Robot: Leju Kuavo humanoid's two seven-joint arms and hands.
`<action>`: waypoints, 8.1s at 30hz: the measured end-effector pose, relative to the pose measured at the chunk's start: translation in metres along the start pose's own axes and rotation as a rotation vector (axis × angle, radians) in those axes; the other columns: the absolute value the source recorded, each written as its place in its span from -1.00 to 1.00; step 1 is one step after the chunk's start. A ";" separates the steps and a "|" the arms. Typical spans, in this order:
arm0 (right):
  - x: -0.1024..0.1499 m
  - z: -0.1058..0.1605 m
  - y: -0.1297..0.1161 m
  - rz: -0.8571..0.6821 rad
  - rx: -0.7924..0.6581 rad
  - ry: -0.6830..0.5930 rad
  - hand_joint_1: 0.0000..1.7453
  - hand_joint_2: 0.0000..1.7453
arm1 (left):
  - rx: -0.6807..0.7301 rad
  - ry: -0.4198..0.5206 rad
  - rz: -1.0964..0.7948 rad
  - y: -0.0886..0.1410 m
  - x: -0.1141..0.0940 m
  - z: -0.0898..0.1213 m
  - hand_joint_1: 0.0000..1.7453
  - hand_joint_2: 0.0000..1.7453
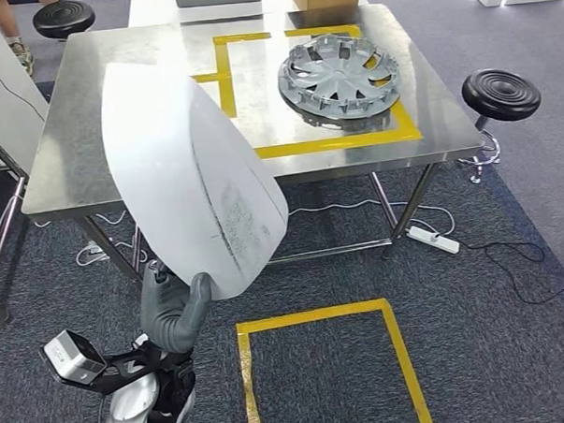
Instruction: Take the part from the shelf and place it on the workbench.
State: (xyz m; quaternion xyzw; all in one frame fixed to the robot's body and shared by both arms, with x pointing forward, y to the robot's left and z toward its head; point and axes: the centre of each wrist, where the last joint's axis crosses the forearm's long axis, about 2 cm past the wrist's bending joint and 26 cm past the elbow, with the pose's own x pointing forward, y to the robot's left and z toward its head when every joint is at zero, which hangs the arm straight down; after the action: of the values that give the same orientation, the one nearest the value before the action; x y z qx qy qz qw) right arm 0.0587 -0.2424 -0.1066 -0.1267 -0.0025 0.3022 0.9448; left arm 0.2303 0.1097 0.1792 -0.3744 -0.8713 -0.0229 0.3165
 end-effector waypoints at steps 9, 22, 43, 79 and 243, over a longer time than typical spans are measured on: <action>0.001 0.000 0.000 0.003 -0.002 0.000 -1.00 1.00 | 0.010 -0.007 0.018 0.002 0.001 -0.001 1.00 1.00; 0.001 0.000 0.000 0.016 0.001 -0.008 -1.00 1.00 | -0.072 -0.011 0.035 0.002 0.002 -0.004 1.00 1.00; 0.001 0.000 -0.002 0.016 -0.021 -0.010 -1.00 1.00 | -0.047 -0.023 0.059 0.001 0.002 -0.004 1.00 1.00; -0.002 0.000 0.000 0.025 -0.021 -0.006 -1.00 1.00 | 0.005 -0.024 0.024 0.002 0.004 -0.002 1.00 1.00; 0.031 0.006 -0.013 0.164 -0.050 -0.038 -1.00 -1.00 | 0.191 0.221 -0.882 0.134 -0.019 -0.050 -1.00 -0.50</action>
State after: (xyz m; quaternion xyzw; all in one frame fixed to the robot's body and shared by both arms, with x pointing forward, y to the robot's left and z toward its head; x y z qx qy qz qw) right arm 0.0906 -0.2335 -0.1003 -0.1441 -0.0174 0.3808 0.9132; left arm 0.3563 0.1799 0.1820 0.0675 -0.9065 -0.1146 0.4007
